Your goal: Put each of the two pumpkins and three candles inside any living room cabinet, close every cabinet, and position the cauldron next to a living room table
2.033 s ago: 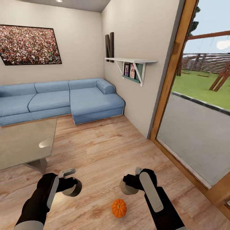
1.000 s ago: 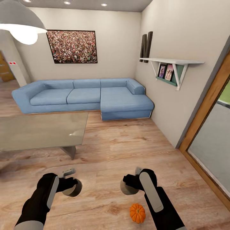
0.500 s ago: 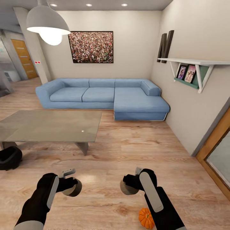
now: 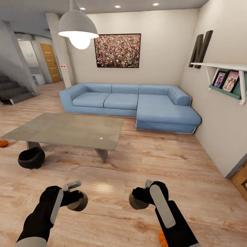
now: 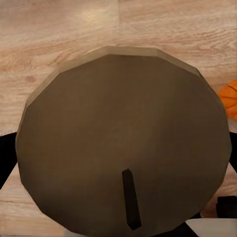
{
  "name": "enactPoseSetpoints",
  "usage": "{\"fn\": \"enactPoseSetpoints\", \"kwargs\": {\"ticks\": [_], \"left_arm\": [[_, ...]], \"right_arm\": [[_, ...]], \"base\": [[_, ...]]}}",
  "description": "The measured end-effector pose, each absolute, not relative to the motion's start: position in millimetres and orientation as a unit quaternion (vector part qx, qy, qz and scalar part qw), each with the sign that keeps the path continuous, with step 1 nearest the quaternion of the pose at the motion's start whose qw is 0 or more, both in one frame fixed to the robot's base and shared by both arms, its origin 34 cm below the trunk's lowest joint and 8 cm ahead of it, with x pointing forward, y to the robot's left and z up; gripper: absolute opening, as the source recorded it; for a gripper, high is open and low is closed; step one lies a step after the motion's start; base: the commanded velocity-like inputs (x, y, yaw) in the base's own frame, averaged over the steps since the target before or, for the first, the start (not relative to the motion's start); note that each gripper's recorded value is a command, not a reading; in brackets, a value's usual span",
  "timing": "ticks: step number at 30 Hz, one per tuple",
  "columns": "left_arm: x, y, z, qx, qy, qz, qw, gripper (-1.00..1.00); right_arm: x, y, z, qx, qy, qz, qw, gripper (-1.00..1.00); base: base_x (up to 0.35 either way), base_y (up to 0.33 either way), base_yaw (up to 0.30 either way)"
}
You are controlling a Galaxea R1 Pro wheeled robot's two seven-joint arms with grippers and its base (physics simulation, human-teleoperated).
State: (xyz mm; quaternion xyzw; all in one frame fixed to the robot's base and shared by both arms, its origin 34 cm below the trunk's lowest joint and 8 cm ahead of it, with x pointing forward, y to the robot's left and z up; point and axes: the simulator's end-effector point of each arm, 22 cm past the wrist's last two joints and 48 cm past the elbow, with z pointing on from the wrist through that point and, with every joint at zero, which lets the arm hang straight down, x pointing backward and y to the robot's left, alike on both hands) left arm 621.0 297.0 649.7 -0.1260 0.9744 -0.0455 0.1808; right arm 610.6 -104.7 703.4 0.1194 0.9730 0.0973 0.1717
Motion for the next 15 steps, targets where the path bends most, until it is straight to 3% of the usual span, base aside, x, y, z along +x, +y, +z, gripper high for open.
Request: {"fn": "enactPoseSetpoints", "kwargs": {"ticks": [15], "left_arm": [[621,297,650,-0.126,0.974,-0.046,0.181,-1.0]], "right_arm": [[608,-94,705,0.101,0.975,0.096,0.174,-1.0]], "base": [[-0.016,0.0,0.288]]}}
